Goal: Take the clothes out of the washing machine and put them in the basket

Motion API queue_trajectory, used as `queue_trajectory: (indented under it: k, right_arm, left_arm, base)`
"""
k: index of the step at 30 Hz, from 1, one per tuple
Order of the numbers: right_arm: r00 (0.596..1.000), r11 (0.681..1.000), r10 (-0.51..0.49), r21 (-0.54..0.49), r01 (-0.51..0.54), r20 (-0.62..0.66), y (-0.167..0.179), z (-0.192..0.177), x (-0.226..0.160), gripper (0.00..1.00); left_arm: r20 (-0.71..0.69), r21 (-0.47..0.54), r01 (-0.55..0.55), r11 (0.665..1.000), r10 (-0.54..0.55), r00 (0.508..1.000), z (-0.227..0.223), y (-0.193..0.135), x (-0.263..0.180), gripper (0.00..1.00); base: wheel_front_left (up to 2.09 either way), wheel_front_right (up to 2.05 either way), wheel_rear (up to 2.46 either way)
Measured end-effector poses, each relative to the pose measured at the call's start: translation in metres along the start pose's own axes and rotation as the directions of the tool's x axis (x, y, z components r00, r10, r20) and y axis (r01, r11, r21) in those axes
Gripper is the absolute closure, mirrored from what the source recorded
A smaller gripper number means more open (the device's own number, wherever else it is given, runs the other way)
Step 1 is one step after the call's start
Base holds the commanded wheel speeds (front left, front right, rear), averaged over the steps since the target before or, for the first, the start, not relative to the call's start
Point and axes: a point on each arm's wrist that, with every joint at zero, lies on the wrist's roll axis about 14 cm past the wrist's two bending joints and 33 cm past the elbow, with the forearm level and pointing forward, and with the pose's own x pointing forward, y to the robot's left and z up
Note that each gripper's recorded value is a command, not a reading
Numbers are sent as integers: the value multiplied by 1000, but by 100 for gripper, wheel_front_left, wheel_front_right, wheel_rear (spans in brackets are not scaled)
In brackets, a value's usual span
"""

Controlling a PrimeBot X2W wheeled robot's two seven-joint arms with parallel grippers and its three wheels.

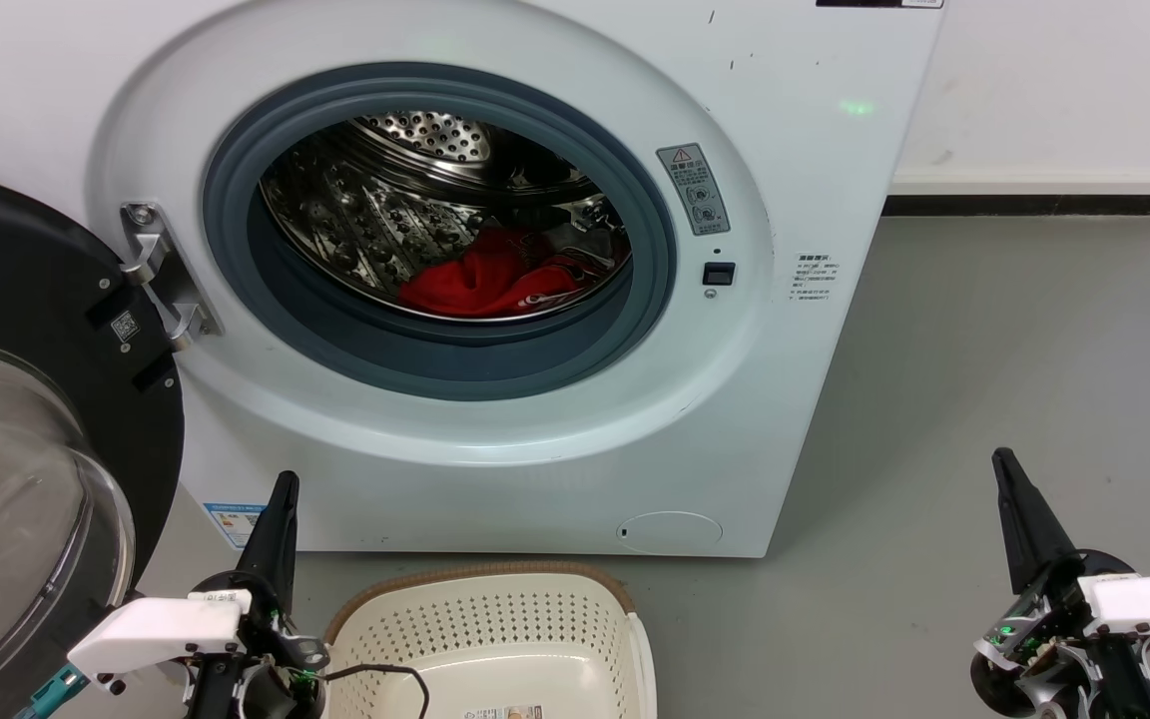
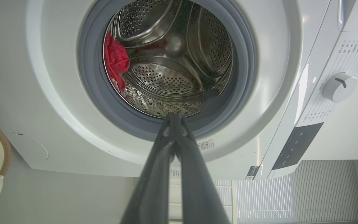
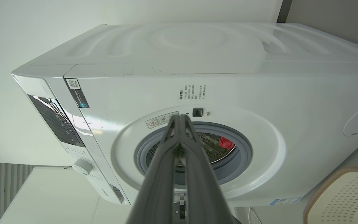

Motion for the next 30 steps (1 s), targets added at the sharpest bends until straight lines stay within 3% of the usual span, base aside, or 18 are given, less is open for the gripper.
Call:
queue_trajectory:
  k: [29, 30]
  right_arm:
    - [1000, 1000, 0, 0, 0, 0, 0, 0, 0, 100]
    - [1000, 1000, 0, 0, 0, 0, 0, 0, 0, 0]
  left_arm:
    - [0, 0, 0, 1000, 0, 1000, 0, 0, 0, 100]
    - [0, 0, 0, 1000, 0, 1000, 0, 0, 0, 0]
  base:
    - [0, 0, 0]
    - [0, 0, 0]
